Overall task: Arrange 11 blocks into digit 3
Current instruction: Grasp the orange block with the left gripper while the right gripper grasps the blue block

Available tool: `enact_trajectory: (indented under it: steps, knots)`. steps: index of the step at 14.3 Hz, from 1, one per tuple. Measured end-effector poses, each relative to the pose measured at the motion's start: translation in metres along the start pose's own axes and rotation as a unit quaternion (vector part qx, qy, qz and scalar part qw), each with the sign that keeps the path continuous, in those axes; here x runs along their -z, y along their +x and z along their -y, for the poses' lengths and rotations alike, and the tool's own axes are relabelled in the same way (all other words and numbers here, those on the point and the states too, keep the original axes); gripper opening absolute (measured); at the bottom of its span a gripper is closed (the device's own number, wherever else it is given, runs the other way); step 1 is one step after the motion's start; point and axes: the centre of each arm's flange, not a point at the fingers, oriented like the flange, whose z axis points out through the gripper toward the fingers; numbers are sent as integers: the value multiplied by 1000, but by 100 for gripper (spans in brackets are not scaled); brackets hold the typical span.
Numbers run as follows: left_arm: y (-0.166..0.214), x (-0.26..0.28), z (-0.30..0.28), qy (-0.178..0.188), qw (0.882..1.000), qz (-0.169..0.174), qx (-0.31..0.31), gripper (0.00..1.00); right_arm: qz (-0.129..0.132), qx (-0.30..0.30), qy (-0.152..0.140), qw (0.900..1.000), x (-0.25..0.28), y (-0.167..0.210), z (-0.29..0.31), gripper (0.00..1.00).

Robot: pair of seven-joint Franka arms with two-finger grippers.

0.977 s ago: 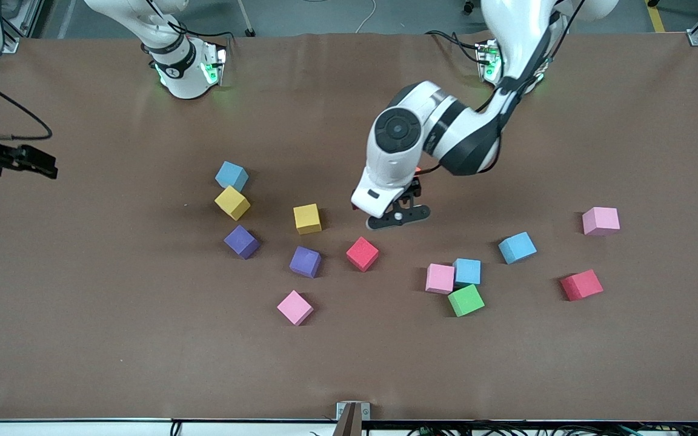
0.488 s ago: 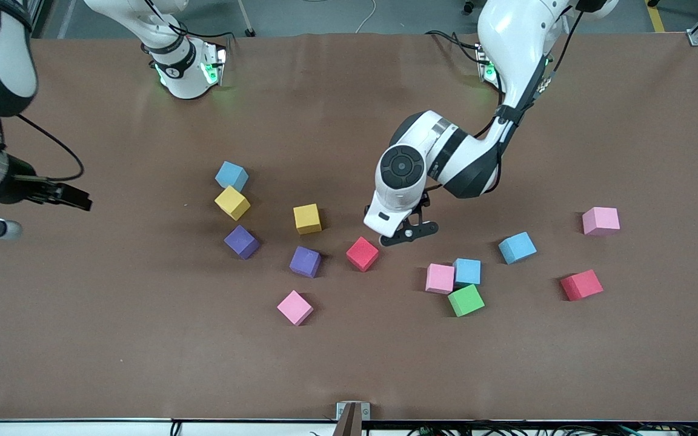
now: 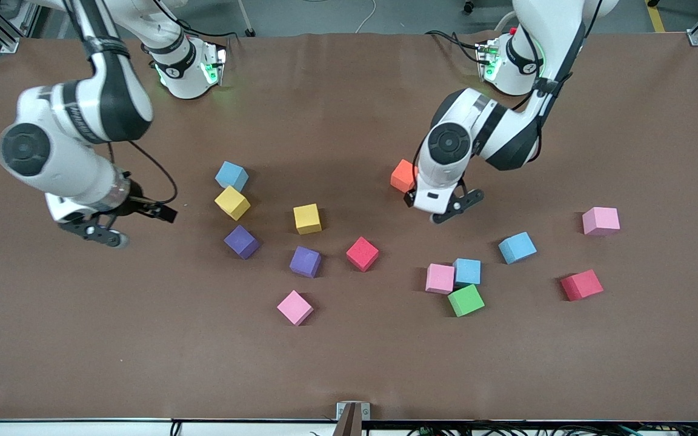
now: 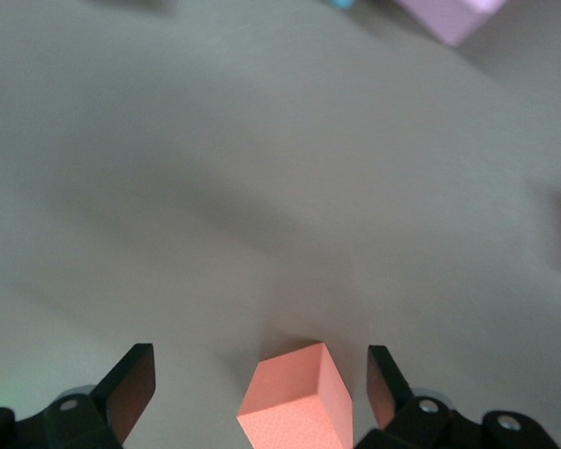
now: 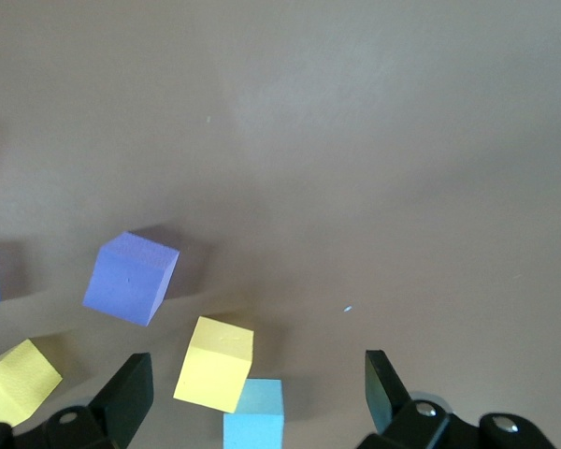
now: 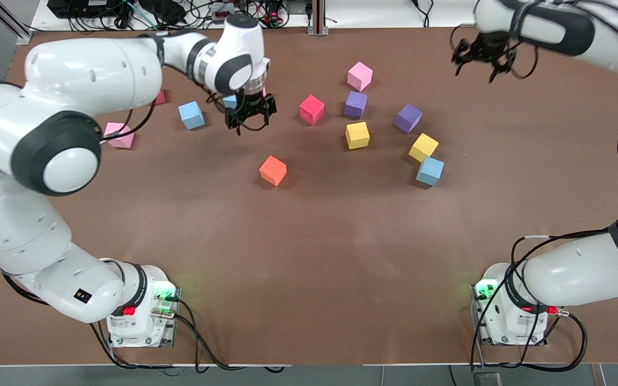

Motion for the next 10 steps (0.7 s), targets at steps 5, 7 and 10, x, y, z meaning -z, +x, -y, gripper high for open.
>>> enact_trajectory:
  steps: [5,7,10]
  knots:
    - [-30,-51,13,-59,989,2,138,100,-1,-39,-2,999,-63,-60,-8,100]
    - [-48,-69,17,-66,983,5,169,100,-3,-48,-2,999,-83,-87,-7,100]
    - [-69,-74,15,-62,978,13,201,100,0,-38,-9,999,-117,-128,-4,100]
